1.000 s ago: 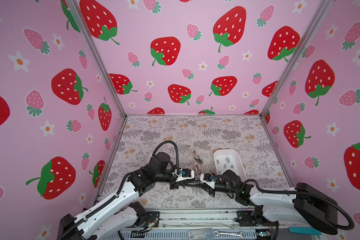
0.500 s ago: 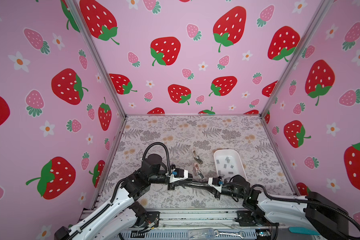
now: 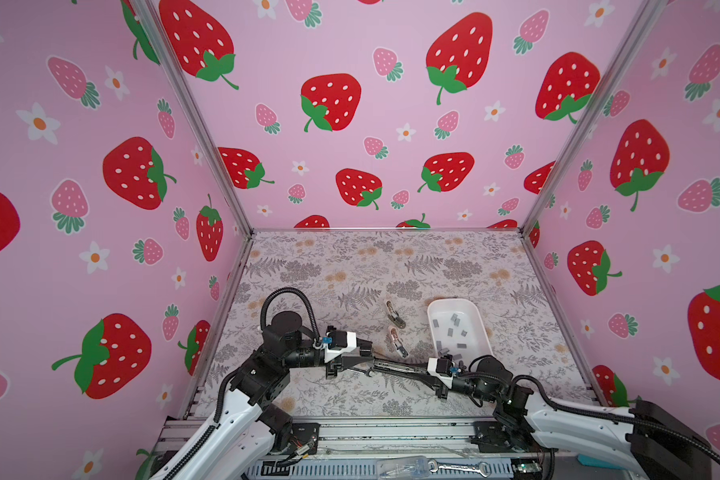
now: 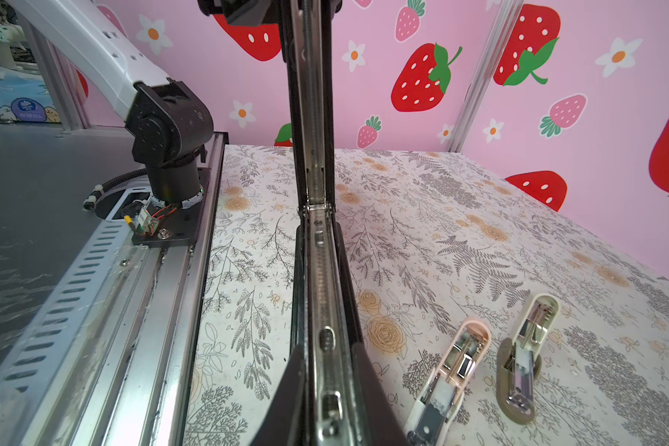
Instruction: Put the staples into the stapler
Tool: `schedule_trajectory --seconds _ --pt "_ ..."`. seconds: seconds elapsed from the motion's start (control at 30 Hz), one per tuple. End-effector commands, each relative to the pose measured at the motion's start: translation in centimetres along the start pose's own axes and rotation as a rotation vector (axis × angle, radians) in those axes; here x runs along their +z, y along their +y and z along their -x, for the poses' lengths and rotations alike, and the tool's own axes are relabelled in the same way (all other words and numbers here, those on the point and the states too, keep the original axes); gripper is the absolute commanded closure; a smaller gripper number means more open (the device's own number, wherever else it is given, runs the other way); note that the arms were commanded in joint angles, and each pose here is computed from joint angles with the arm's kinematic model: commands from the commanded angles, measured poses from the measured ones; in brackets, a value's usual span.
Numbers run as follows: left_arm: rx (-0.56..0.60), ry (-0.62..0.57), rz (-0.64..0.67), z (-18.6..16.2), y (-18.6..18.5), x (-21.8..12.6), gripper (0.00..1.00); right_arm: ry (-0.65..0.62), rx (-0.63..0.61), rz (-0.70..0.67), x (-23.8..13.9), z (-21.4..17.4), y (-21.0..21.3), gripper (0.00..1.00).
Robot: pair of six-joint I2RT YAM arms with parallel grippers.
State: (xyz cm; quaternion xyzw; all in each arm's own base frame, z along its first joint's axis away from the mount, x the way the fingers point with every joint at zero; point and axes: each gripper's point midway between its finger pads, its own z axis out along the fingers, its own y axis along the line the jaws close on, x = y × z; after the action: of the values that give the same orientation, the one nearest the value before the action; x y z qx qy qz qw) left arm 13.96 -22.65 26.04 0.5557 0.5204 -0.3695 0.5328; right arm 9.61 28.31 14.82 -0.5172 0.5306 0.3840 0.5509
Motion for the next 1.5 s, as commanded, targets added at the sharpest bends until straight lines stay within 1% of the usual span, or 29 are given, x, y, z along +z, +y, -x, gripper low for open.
schedule_trajectory --seconds 0.0,0.2,0.37,0.5,0.67,0.8,0.97,1.03,1.1,1.13,1.17,1.2,1.23,1.33,1.47 --pt "0.069 0.007 0.290 1.0 5.5 -1.8 1.00 -0.063 -0.026 -0.009 -0.4 1.4 -0.2 1.00" --pt "0.019 -0.005 0.361 0.6 7.0 -2.8 1.00 -0.085 -0.024 0.005 -0.4 2.0 0.0 1.00" --pt "-0.024 -0.024 0.432 0.3 8.4 -4.1 1.00 -0.095 -0.012 -0.014 -0.5 2.3 -0.3 1.00" --pt "-0.018 -0.047 0.434 0.5 8.2 -4.4 1.00 -0.104 -0.011 -0.022 -0.6 2.6 -0.4 1.00" --pt "-0.042 -0.033 0.437 0.2 8.7 -4.2 1.00 -0.120 0.008 -0.023 -0.4 3.4 -0.6 1.00" --pt "-0.115 0.024 0.521 -1.2 10.4 -4.7 1.00 -0.161 0.012 -0.036 -0.9 4.4 -0.8 1.00" --pt "-0.195 0.096 0.681 -3.1 12.6 -6.2 1.00 -0.185 0.037 -0.128 -1.4 5.3 -2.4 1.00" --pt "-0.216 0.117 0.736 -3.7 13.2 -6.8 0.98 -0.186 0.047 -0.150 -1.4 5.5 -2.9 1.00" --pt "-0.227 0.132 0.762 -4.1 13.5 -7.1 0.95 -0.183 0.055 -0.168 -1.4 5.6 -3.2 1.00" --pt "-0.234 0.138 0.770 -4.4 13.7 -7.2 0.93 -0.178 0.061 -0.175 -1.3 5.6 -3.4 1.00" --pt "-0.238 0.141 0.778 -4.5 13.8 -7.2 0.81 -0.175 0.065 -0.178 -1.2 5.7 -3.6 1.00" --pt "-0.243 0.144 0.785 -4.7 13.9 -7.3 0.43 -0.168 0.070 -0.181 -1.0 5.6 -3.7 1.00" --pt "-0.245 0.147 0.791 -4.8 14.1 -7.3 0.00 -0.161 0.075 -0.186 -0.9 5.6 -3.8 1.00" --pt "-0.247 0.140 0.798 -4.7 14.2 -7.4 0.00 -0.149 0.092 -0.194 -0.5 5.7 -4.1 1.00" --pt "-0.260 0.132 0.854 -4.5 14.7 -8.2 0.01 -0.141 0.114 -0.223 -0.2 5.9 -4.7 1.00"
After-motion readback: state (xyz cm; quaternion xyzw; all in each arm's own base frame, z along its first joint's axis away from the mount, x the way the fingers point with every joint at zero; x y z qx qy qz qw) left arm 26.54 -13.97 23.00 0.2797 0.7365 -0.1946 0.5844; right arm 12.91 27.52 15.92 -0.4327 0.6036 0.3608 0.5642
